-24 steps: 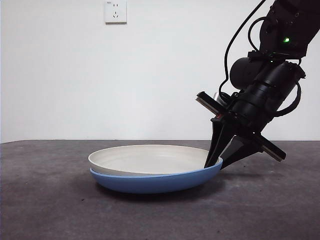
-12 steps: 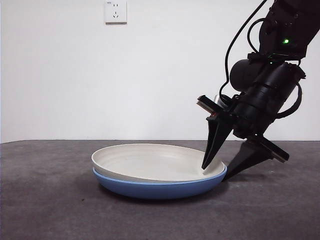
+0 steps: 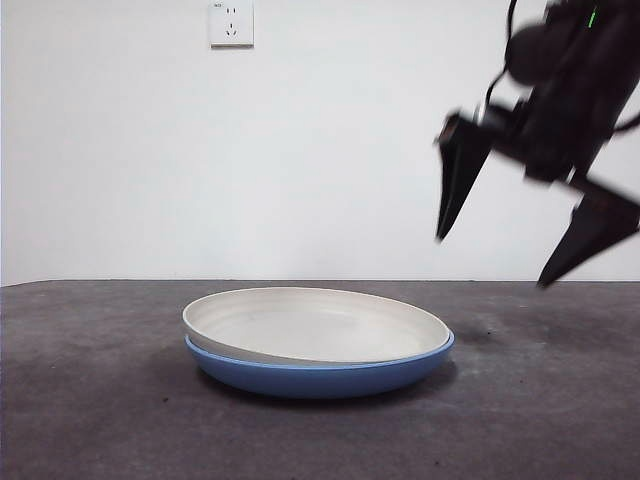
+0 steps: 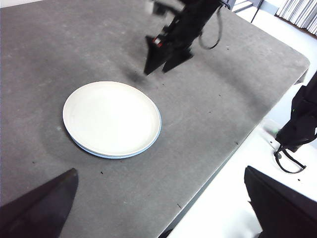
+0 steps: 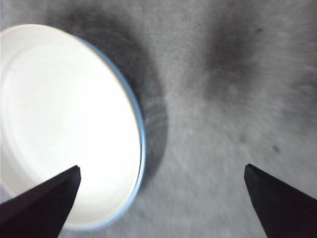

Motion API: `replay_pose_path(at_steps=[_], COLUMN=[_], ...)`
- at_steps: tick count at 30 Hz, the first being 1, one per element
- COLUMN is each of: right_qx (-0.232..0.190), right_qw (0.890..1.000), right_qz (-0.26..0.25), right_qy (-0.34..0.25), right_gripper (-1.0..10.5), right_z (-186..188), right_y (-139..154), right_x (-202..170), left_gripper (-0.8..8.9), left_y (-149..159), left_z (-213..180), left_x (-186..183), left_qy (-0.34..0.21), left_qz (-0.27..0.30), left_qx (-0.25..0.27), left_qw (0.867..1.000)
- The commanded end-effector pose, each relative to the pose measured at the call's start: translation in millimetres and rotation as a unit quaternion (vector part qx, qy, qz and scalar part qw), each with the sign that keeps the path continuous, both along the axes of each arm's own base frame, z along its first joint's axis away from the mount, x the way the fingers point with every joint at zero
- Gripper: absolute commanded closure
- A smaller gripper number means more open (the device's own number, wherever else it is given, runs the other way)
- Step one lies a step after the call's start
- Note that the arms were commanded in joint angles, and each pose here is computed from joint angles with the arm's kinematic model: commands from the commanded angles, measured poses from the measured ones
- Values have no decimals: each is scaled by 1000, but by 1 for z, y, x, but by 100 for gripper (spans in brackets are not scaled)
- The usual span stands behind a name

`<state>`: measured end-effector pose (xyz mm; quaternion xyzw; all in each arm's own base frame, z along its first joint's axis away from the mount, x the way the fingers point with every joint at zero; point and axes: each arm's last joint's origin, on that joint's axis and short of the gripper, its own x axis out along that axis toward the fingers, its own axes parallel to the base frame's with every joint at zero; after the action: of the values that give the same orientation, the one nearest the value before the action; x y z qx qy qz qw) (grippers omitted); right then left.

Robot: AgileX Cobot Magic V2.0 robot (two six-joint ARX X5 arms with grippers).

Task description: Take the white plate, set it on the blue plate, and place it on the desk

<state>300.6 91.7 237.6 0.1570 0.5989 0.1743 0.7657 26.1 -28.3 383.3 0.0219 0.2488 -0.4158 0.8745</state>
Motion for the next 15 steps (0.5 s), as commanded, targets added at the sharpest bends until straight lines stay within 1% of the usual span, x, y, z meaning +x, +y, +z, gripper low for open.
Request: replay_pose_path(at_steps=[1, 5, 10, 15], right_qx=[-22, -35, -21, -12], right_qw=[999, 997, 991, 981], right_qz=[18, 29, 55, 77], right_qy=[-33, -69, -124, -179], right_gripper=[387, 387, 387, 387], right_z=[27, 65, 104, 128], right_y=[-2, -9, -17, -28], right_x=[-17, -56, -111, -161], left_gripper=[250, 250, 250, 250], left_y=[1, 1, 1, 1], left_z=[6, 6, 6, 6], left_x=[-2, -2, -2, -2], left_qy=[-13, -14, -14, -14], left_qz=[-3, -3, -3, -3], left_qx=[-11, -11, -12, -12], left_qw=[1000, 1000, 1000, 1000])
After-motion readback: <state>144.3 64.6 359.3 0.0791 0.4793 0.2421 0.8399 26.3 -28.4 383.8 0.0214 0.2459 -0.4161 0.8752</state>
